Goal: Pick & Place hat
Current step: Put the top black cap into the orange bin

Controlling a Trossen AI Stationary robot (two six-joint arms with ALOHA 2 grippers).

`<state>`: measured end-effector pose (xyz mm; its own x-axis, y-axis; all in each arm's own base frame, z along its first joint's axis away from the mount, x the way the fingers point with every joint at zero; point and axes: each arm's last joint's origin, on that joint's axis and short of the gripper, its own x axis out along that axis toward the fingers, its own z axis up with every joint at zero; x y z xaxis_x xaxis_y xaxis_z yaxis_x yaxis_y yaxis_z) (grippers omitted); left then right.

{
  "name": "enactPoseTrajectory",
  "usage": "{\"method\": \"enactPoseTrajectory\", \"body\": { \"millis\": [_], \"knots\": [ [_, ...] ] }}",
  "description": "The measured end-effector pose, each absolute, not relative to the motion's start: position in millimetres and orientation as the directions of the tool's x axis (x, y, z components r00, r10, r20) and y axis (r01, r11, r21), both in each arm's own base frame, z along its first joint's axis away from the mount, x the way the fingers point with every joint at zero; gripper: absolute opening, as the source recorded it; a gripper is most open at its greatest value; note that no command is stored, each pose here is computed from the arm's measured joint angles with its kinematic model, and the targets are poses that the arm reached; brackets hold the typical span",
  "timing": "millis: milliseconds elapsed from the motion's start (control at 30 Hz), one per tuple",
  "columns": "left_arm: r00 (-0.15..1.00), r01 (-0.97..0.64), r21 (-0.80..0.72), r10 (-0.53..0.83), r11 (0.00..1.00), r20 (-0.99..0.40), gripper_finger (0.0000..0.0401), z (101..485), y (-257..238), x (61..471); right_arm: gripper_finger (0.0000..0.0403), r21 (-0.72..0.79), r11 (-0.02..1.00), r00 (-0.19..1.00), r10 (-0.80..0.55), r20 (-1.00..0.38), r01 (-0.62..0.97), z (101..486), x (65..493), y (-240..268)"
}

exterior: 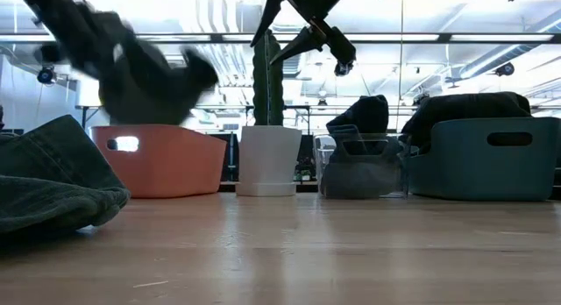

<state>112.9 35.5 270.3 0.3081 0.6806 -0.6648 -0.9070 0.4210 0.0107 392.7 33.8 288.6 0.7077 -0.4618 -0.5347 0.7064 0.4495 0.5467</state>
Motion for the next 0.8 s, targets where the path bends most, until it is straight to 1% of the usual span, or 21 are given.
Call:
{"method": "enactPoseTrajectory", "body": {
  "millis": [67, 167, 233, 300, 467, 567, 667, 800],
  "knots": [
    [0.284, -0.905, 0.009, 0.620, 0.425, -0.731, 0.0003, 252, 41, 123, 0.0178, 0.552, 0.443, 0.708, -0.462, -0.535, 0.706, 289, 393, 34],
    [0.324, -0.890, -0.075, 0.509, 0.449, -0.797, 0.0005, 231, 46, 139, 0.0178, 0.556, 0.437, 0.707, -0.462, -0.535, 0.707, 289, 393, 34],
    [0.369, -0.878, -0.137, 0.467, 0.458, -0.804, 0.0012, 227, 49, 147, 0.0178, 0.556, 0.438, 0.707, -0.462, -0.535, 0.707, 288, 393, 34],
    [0.381, -0.876, -0.152, 0.462, 0.458, -0.801, 0.0018, 225, 51, 153, 0.0178, 0.554, 0.437, 0.705, -0.461, -0.538, 0.708, 288, 392, 34],
    [0.364, -0.881, -0.141, 0.458, 0.451, -0.811, 0.0023, 223, 53, 157, 0.0178, 0.531, 0.437, 0.688, -0.460, -0.562, 0.726, 286, 390, 34],
    [0.357, -0.895, -0.160, 0.453, 0.417, -0.817, 0.0025, 222, 53, 156, 0.0178, 0.519, 0.438, 0.679, -0.461, -0.571, 0.734, 286, 388, 34],
    [0.380, -0.899, -0.220, 0.427, 0.378, -0.821, 0.0026, 225, 51, 153, 0.0178, 0.508, 0.439, 0.671, -0.462, -0.580, 0.741, 286, 387, 34],
    [0.465, -0.871, -0.352, 0.343, 0.343, -0.816, 0.0027, 232, 46, 147, 0.0178, 0.509, 0.441, 0.673, -0.455, -0.583, 0.739, 285, 387, 34]
  ]
}}
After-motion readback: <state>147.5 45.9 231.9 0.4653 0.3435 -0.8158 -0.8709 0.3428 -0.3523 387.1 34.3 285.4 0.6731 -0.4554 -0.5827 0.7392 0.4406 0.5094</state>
